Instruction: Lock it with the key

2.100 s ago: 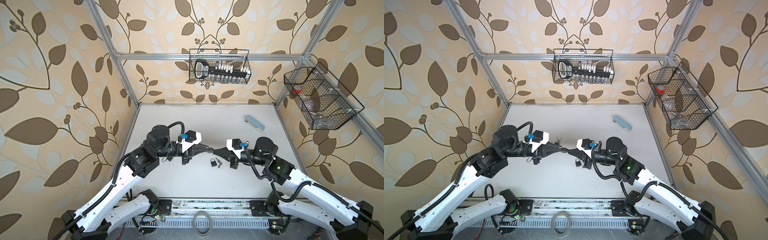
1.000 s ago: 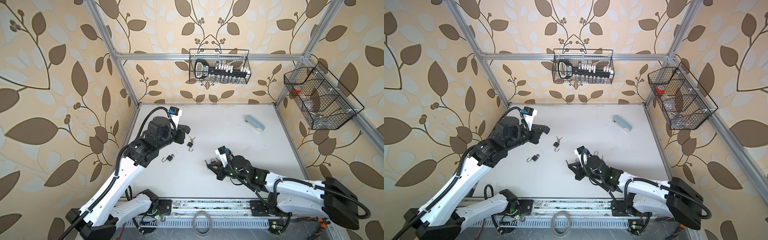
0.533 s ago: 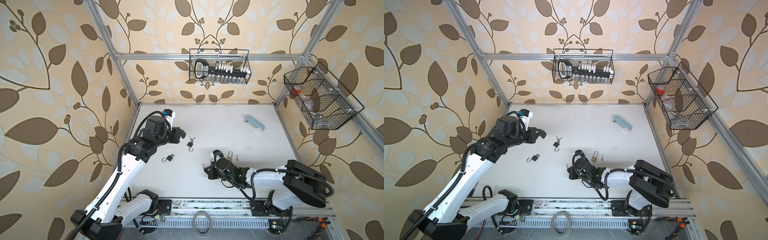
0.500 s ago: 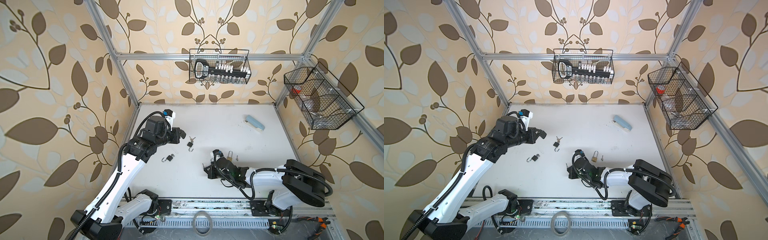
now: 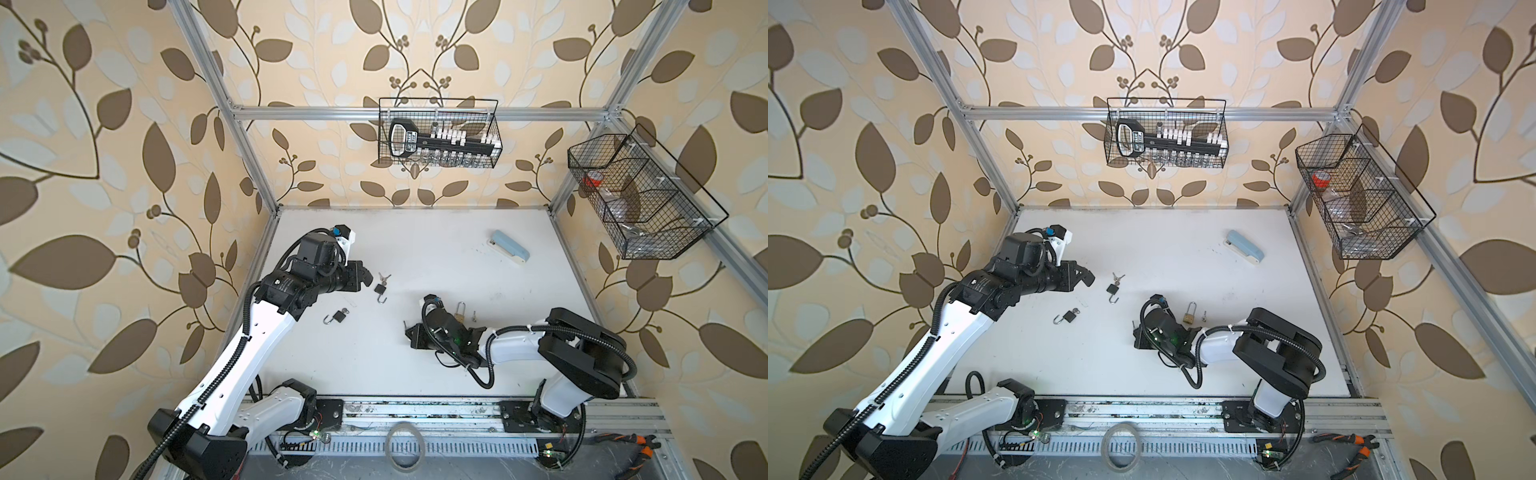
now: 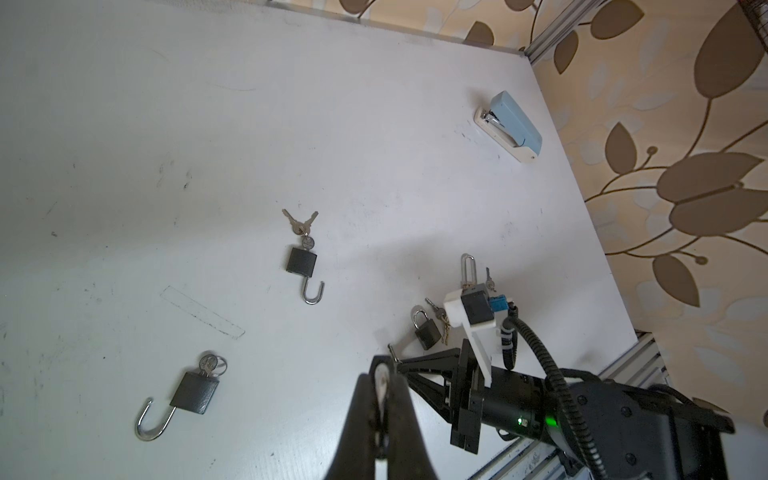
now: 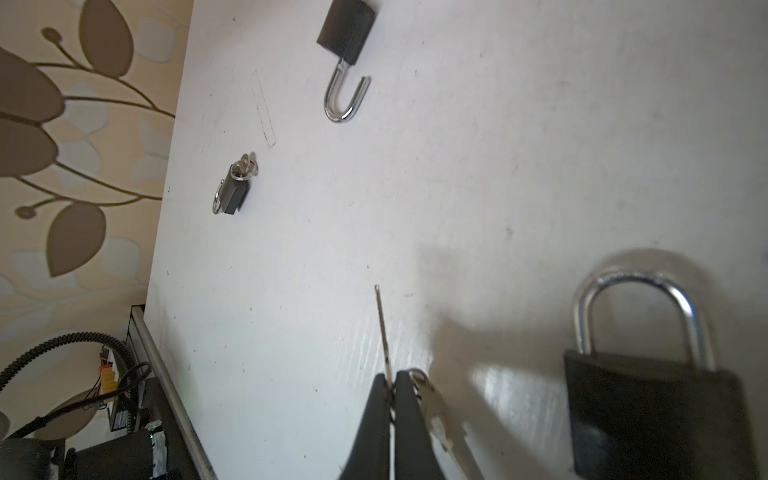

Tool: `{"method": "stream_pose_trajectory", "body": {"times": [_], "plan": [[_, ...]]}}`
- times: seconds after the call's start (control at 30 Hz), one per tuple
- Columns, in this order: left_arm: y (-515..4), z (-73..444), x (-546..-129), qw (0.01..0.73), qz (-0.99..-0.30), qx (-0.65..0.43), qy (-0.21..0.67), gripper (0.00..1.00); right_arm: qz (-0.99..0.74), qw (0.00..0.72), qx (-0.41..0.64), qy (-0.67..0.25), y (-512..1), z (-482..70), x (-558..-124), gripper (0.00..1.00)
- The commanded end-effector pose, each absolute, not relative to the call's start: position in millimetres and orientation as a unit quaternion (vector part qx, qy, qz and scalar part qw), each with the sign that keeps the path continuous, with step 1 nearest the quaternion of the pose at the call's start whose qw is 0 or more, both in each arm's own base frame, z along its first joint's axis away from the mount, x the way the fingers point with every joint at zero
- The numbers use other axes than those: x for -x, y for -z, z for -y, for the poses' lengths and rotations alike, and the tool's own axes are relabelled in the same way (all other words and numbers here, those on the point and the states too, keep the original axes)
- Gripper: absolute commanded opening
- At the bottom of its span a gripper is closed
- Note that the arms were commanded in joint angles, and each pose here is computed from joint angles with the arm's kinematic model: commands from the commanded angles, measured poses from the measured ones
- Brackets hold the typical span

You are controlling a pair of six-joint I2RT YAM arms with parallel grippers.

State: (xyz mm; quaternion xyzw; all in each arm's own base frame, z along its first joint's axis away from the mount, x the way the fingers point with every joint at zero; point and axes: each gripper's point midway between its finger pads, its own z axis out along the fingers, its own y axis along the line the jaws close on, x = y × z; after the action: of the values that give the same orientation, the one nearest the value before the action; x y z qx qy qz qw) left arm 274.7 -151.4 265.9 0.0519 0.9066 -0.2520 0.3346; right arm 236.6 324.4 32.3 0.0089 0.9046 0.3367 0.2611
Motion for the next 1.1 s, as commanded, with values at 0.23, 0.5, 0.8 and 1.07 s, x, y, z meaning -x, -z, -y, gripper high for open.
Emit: {"method": "stream_pose_trajectory", "body": {"times": [0.23, 0.5, 0.8, 1.07], "plan": [[-253, 156, -267, 0.295, -0.918, -0.076, 0.254, 0.0, -0.904, 0.281, -0.019, -0.321, -38, -318, -250, 0.22], [-257, 184, -248, 0.231, -0.906, -0.117, 0.333, 0.0, -0.806, 0.464, 0.128, -0.344, -159, -311, -254, 0.44], [-268, 209, -250, 0.206, -0.882, -0.13, 0.404, 0.0, -0.689, 0.585, 0.343, -0.256, -224, -319, -231, 0.69], [-273, 208, -251, 0.23, -0.877, -0.133, 0.401, 0.0, -0.701, 0.576, 0.29, -0.304, -244, -348, -244, 0.77]]}}
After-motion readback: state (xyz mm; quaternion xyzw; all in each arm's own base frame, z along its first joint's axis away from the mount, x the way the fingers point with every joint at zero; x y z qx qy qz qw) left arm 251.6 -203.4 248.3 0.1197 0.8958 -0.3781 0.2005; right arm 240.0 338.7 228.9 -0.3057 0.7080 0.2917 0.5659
